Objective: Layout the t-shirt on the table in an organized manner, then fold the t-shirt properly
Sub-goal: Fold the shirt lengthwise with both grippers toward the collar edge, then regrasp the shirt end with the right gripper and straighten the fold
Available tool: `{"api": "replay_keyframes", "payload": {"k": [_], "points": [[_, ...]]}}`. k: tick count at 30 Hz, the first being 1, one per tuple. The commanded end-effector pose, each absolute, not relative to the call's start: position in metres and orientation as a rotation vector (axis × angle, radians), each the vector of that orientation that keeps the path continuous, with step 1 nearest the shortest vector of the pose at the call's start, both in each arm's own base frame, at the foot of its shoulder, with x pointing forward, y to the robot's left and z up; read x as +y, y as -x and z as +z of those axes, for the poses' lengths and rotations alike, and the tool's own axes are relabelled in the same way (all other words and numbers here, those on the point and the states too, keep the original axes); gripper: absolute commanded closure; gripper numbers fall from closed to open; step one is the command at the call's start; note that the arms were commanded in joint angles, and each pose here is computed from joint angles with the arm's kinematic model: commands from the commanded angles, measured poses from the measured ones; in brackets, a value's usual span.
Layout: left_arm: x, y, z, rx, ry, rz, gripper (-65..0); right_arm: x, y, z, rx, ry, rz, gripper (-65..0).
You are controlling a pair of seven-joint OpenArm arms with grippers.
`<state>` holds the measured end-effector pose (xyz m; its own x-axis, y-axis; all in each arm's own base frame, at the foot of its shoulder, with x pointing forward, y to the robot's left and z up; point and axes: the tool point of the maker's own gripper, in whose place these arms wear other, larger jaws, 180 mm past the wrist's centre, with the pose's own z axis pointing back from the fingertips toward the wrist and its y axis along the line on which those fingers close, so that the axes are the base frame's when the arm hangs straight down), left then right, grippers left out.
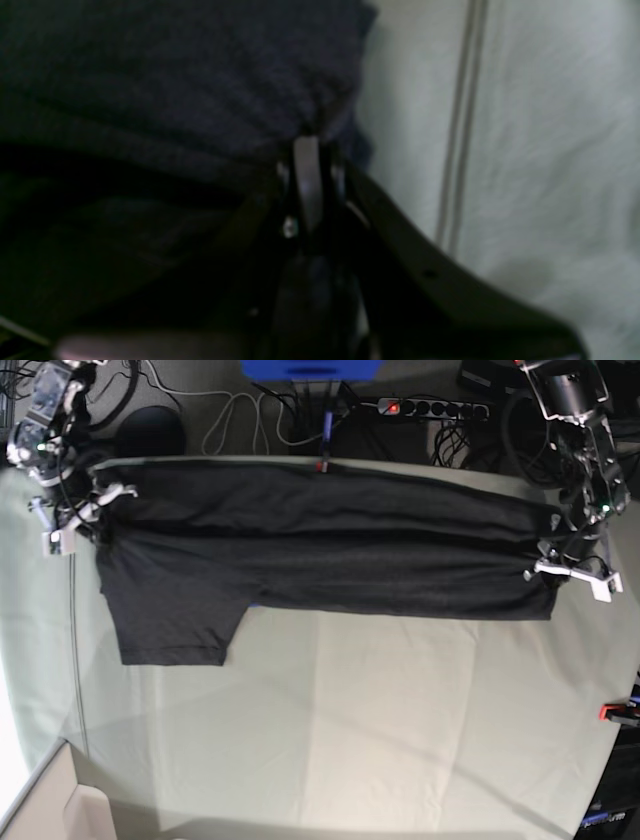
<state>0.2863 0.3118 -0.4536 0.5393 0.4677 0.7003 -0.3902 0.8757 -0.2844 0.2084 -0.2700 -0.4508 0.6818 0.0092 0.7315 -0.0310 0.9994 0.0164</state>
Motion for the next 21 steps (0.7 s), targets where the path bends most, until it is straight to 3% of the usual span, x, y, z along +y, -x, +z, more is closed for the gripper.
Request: {"api": "replay_keyframes", "payload": {"k": [1,6,8,14,17,21], "points": [[0.32,-0.293,-0.446,-0.891,0.089,0.511,-0.5,-0.276,-0.216,-0.44,-0.862,-0.015,0.029,0.0],[0.319,-0.294,-0.459,-0.853,0.1,0.532,-1.3,-0.276,-0.213,-0.442,-0.848,-0.015,0.033,-0.6],[0.325,-0.293,-0.46,-0.843,0.091,0.53,-6.4,-0.275,-0.209,-0.444,-0.838,-0.015,0.035,-5.6],[0.329,-0.289,-0.462,-0.834,0.084,0.53,-30.1,-0.277,-0.207,-0.439,-0.846,-0.003,0.048,-25.6],[0.33,-0.289,-0.462,-0.833,0.082,0.533,-36.1,-0.295,-0.205,-0.423,-0.881,0.05,0.022,-28.9],[0.33,-0.289,-0.462,-0.833,0.082,0.533,-38.5,-0.308,-0.214,-0.398,-0.949,0.105,0.001,-28.9]]}}
